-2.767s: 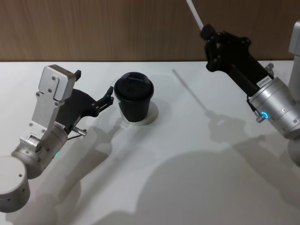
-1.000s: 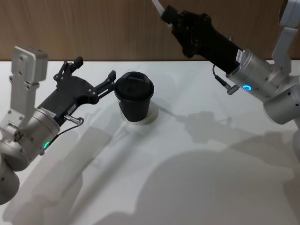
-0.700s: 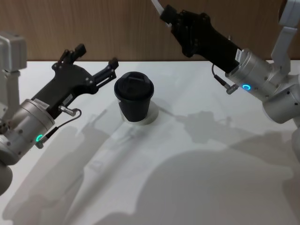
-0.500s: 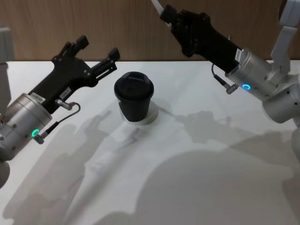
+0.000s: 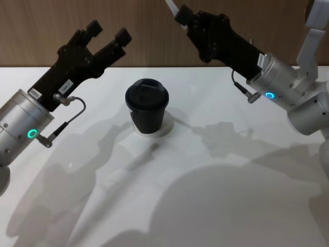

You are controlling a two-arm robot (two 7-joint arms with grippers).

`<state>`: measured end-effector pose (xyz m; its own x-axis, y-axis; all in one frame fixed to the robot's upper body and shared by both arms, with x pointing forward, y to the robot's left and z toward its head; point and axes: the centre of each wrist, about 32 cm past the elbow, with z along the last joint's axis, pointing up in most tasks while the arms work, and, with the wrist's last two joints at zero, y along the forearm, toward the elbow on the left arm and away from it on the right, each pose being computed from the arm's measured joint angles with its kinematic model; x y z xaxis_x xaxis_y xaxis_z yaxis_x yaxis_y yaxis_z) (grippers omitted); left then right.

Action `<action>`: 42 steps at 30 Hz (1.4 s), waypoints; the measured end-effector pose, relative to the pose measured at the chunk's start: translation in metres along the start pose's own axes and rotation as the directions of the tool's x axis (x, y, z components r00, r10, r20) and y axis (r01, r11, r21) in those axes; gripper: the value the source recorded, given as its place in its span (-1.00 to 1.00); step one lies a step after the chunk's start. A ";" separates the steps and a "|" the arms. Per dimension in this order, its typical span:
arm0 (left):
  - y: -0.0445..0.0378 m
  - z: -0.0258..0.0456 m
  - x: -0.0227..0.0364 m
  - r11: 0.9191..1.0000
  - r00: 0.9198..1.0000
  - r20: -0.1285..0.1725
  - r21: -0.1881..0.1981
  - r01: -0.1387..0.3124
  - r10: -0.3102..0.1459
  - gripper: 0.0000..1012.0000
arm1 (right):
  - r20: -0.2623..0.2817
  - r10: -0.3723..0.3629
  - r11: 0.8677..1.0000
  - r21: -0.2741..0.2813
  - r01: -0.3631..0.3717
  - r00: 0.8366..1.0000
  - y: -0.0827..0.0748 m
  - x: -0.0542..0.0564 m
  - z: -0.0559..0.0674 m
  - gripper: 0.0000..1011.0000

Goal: Pick up the straw with one hand, pass it to the other hand, and insert it into the cup.

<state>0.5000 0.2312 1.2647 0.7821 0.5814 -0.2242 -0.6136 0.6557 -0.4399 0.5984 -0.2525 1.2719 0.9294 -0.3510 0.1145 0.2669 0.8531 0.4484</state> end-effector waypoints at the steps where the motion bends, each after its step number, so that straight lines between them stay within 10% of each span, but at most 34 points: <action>1: -0.0006 0.0002 0.0004 1.000 1.000 -0.011 -0.003 0.003 -0.003 0.98 | 0.000 0.000 1.000 0.000 0.000 1.000 0.000 0.000 0.000 -0.99; 21: -0.0277 0.0066 0.0095 0.995 0.982 -0.162 -0.015 0.096 -0.097 0.98 | 0.000 0.000 1.000 0.000 0.000 1.000 0.000 0.000 0.000 -0.98; 42: -0.0535 0.0192 0.0106 0.982 0.963 -0.196 -0.068 0.177 -0.187 0.98 | 0.000 0.000 1.000 0.000 0.000 1.000 0.000 0.000 0.000 -0.99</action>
<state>0.5391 0.2115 1.3025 0.8888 0.3428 -0.3040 -0.4569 0.7140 -0.5306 0.5986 -0.2527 1.2720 0.9295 -0.3508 0.1144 0.2668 0.8531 0.4484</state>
